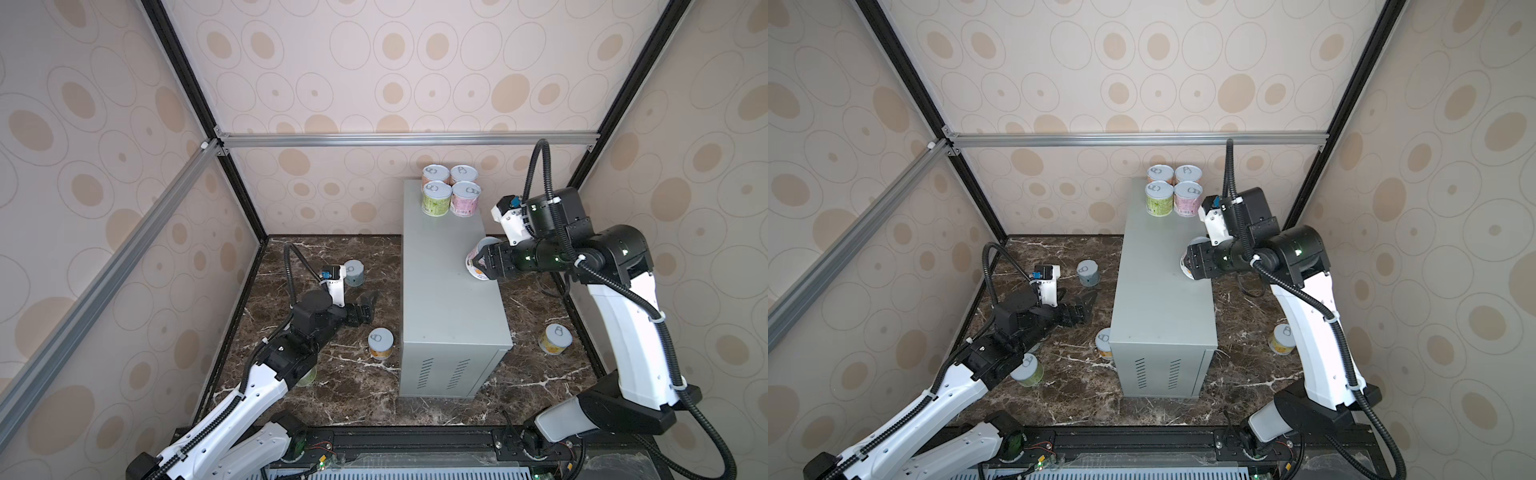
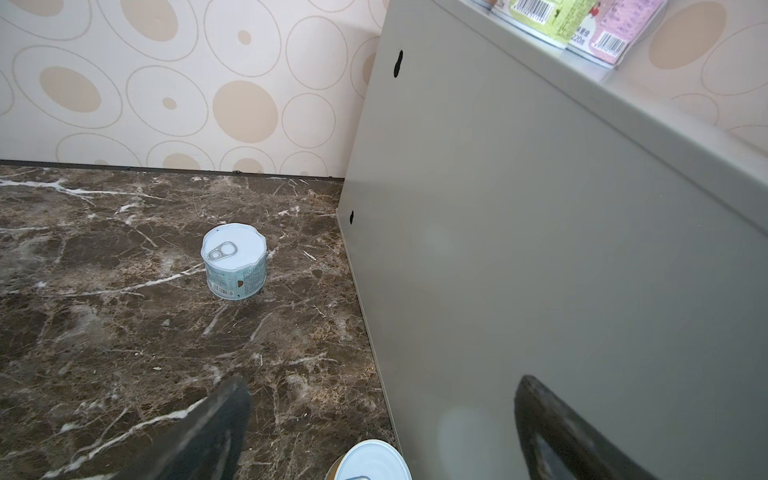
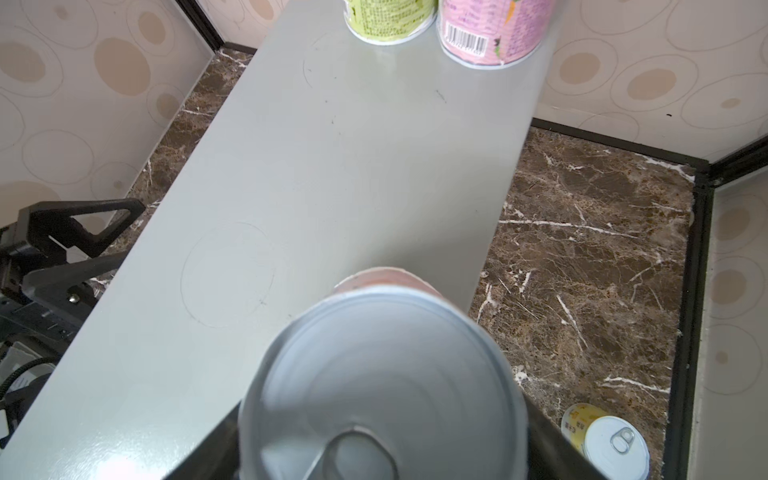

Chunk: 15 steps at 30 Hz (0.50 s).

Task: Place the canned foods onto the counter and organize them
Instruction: 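Carry the pink-labelled can up over the cabinet top with the right gripper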

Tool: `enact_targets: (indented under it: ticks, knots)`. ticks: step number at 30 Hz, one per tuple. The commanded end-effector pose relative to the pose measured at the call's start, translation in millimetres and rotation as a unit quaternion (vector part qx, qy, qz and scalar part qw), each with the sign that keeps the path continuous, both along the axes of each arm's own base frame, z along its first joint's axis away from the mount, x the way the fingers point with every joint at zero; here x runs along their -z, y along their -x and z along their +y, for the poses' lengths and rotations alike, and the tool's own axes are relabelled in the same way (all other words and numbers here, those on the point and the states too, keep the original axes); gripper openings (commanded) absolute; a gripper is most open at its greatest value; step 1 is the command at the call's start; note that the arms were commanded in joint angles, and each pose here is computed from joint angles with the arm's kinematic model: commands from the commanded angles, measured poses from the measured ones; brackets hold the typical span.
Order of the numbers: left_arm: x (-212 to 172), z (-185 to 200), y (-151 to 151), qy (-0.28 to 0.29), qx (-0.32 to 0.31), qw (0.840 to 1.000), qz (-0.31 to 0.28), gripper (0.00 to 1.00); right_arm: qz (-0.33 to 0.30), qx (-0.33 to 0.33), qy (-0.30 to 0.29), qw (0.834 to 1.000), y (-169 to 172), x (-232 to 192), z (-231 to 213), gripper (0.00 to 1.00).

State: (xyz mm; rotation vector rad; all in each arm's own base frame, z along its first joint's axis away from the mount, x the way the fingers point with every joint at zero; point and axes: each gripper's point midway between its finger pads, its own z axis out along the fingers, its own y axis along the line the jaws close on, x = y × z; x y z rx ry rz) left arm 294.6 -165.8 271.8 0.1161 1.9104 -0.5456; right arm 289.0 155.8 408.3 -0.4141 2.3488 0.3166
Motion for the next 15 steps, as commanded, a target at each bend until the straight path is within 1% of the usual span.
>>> enact_targets:
  ticks: [1,3,4,5,12,13,15]
  knots:
    - [-9.5,0.1,-1.2,-0.003,0.004,1.000,-0.017,0.99,-0.026,-0.005,0.008,1.000,-4.5,-10.6,3.2,0.54]
    - [-10.4,0.8,-0.5,-0.003,0.003,1.000,-0.018,0.99,-0.019,-0.003,0.015,1.000,-9.0,-5.0,5.0,0.57]
    - [-9.6,0.9,-0.3,-0.003,0.003,1.000,-0.018,0.99,-0.017,-0.002,0.019,1.000,-11.0,-2.5,5.6,0.61]
    - [-9.9,0.8,0.0,-0.003,0.004,1.000,-0.018,0.99,-0.028,-0.002,0.014,1.000,-11.3,-10.3,6.1,0.64]
    - [-10.7,1.4,2.3,-0.002,0.006,1.000,-0.021,0.99,-0.027,-0.006,0.018,0.999,-14.1,-8.7,9.7,0.89]
    - [-10.2,1.6,2.3,-0.002,0.006,1.000,-0.020,0.99,-0.029,-0.007,0.018,0.999,-13.5,-9.9,9.9,0.91]
    - [-10.1,2.3,2.8,-0.002,0.005,1.000,-0.020,0.99,-0.034,-0.004,0.018,0.999,-13.1,-12.8,8.7,0.92]
